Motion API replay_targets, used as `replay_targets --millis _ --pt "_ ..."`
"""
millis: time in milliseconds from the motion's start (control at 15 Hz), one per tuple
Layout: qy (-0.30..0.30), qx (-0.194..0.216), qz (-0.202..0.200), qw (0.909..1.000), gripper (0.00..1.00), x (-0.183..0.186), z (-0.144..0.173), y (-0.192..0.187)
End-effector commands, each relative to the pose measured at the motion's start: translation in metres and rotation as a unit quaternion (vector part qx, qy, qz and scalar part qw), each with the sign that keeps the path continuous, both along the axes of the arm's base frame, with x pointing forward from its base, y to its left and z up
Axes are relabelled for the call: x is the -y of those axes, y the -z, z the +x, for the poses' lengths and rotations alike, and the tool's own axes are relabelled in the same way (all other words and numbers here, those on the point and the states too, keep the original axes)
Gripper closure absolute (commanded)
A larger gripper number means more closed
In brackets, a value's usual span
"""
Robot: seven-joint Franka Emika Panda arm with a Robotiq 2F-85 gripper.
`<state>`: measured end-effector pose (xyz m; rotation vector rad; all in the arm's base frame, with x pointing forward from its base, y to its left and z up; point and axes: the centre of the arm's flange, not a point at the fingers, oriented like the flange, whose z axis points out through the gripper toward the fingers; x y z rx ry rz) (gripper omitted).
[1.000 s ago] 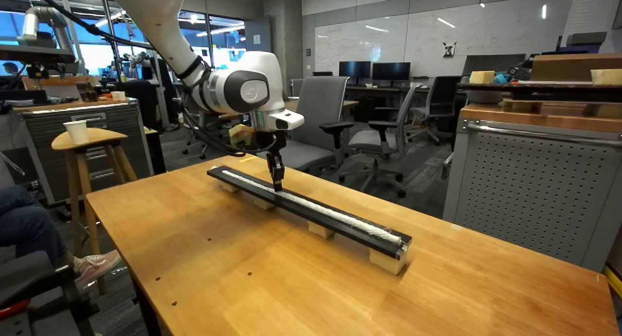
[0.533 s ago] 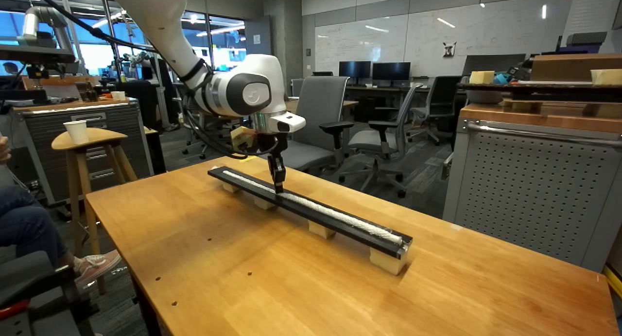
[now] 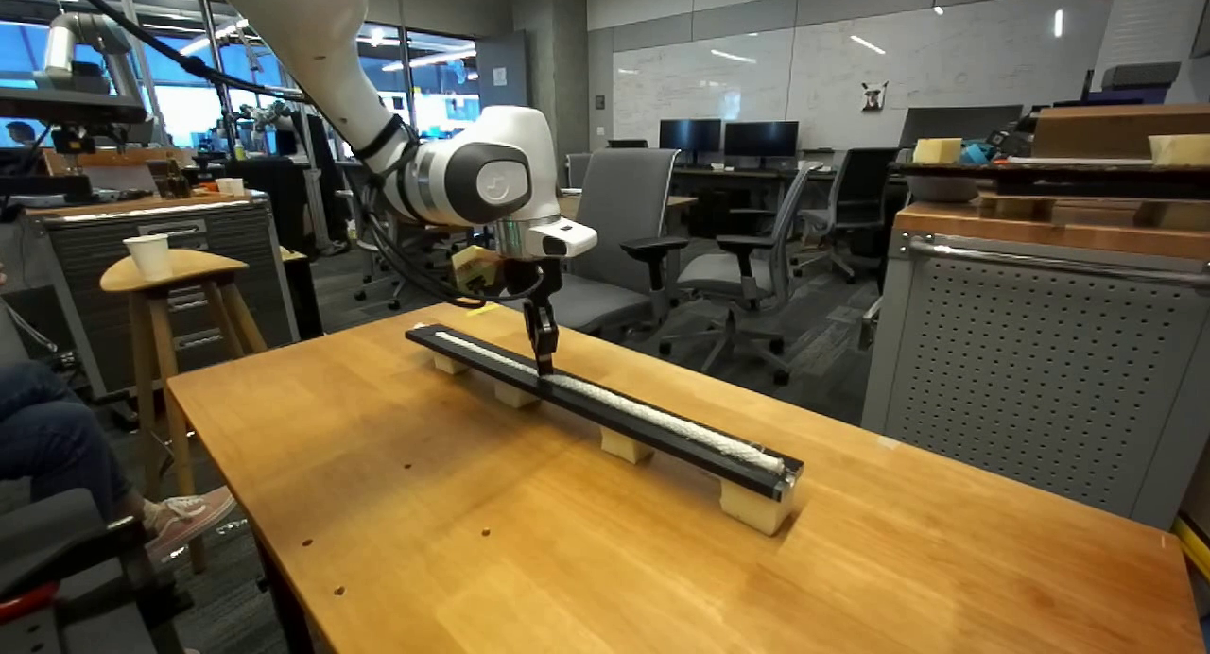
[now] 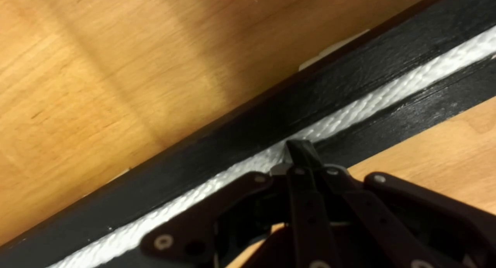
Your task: Put the rope on the skate then press on it
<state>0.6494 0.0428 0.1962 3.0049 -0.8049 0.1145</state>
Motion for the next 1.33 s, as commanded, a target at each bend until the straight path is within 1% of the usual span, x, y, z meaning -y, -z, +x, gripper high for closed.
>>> replay_targets --millis 0,533,933,1267 --pt "0.007 0.002 0.005 1.0000 1.00 0.008 -0.004 0.002" --pt "0.021 0.018 -0.001 0.9996 1.00 0.017 -0.016 -0.016" --pt "0.020 0.005 0.001 0.9998 1.00 0.023 -0.022 -0.026" --pt "0.017 0.009 -0.001 0.9998 1.00 0.020 -0.019 -0.028"
